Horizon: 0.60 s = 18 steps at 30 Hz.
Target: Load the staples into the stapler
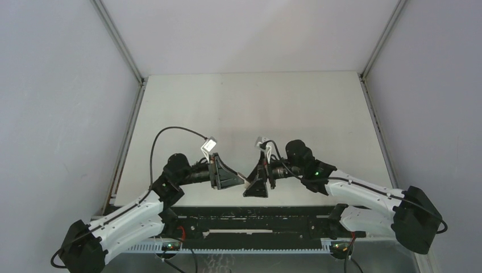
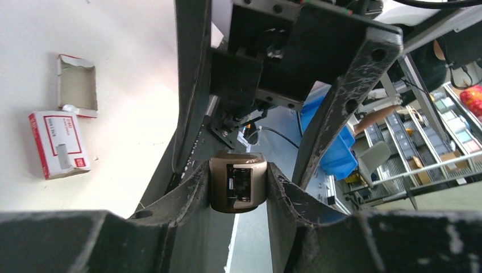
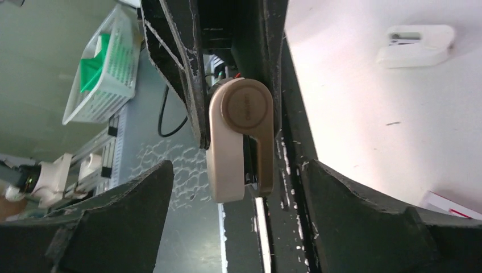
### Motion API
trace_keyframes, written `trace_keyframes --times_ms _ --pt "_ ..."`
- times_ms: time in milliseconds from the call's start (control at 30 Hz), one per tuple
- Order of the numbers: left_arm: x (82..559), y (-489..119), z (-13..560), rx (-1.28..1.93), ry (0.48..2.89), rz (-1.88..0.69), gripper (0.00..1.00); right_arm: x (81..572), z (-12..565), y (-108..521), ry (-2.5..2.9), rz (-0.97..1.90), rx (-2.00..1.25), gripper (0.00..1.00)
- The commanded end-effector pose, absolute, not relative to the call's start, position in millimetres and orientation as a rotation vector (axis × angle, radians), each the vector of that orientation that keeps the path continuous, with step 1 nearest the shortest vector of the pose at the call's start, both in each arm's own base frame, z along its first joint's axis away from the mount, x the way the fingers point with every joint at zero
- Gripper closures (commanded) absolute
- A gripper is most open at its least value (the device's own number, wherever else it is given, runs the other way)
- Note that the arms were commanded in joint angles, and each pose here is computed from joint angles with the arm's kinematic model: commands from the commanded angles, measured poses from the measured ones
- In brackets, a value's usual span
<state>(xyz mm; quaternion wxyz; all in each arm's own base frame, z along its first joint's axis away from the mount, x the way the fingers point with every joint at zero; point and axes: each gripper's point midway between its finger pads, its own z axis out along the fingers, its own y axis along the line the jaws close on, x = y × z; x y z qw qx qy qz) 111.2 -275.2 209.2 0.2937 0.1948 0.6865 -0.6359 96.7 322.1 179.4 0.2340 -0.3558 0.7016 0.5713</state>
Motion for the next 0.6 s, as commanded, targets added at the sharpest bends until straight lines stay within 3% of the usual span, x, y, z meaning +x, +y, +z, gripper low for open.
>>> trace_keyframes --times_ms 0,133,467,567 --pt "127 -275 245 0.46 1.742 -1.639 1.0 113 187 313 1.899 1.477 -0.918 0.12" --pt "150 -268 230 0.319 1.84 -1.52 1.0 133 186 300 1.918 1.337 -0.83 0.12" --pt "267 -192 134 -0.107 2.19 -0.835 1.0 196 144 236 2.111 0.745 -0.488 0.14" --pt "284 -185 124 -0.139 2.205 -0.788 1.0 198 138 227 2.132 0.686 -0.483 0.14"
